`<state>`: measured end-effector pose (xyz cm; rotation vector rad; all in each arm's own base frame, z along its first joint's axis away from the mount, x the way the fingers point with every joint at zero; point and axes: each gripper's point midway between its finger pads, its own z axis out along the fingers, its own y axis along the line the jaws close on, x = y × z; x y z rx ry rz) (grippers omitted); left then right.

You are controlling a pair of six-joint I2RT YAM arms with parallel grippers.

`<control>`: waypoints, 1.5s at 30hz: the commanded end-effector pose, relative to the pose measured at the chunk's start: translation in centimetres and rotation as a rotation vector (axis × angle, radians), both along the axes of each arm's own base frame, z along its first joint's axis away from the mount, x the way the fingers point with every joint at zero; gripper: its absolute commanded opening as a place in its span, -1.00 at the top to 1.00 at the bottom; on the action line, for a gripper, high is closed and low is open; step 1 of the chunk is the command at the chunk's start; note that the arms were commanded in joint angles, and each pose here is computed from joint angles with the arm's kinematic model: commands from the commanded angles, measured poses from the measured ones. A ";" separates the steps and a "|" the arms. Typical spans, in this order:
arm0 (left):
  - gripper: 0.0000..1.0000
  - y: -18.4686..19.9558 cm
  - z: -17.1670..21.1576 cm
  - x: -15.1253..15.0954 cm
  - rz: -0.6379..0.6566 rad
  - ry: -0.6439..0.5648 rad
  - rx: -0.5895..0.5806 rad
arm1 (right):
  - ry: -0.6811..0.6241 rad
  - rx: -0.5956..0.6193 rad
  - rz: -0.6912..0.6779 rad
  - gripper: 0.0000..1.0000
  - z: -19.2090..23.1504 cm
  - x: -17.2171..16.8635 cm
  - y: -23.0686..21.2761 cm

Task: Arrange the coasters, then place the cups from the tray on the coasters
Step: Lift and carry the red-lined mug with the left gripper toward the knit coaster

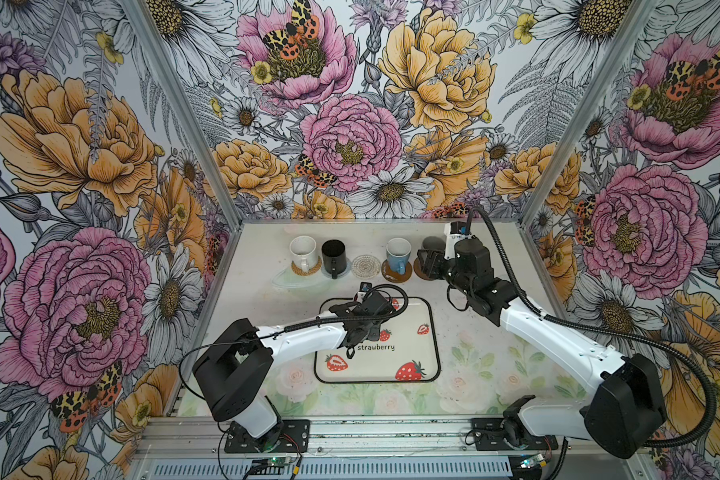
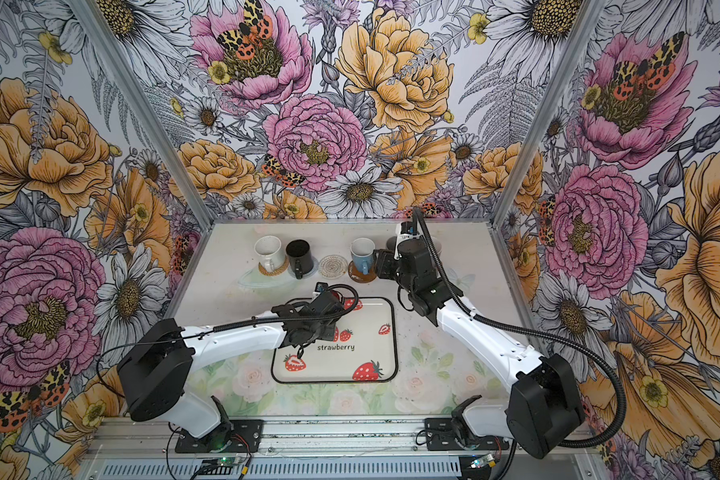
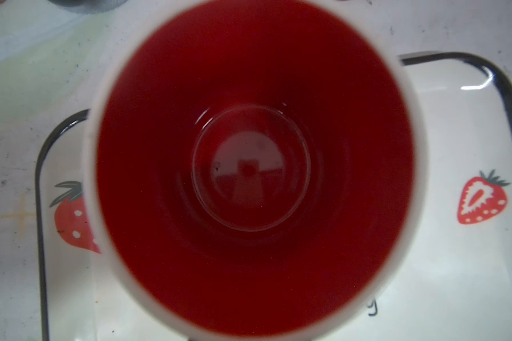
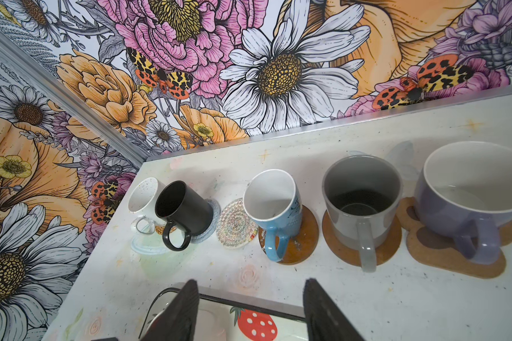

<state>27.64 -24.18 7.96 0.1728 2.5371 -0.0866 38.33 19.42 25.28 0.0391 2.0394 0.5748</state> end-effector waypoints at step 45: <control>1.00 -0.9 7.2 12.7 0.068 -0.140 -0.089 | -0.013 0.029 -0.014 -0.19 0.3 0.2 -1.5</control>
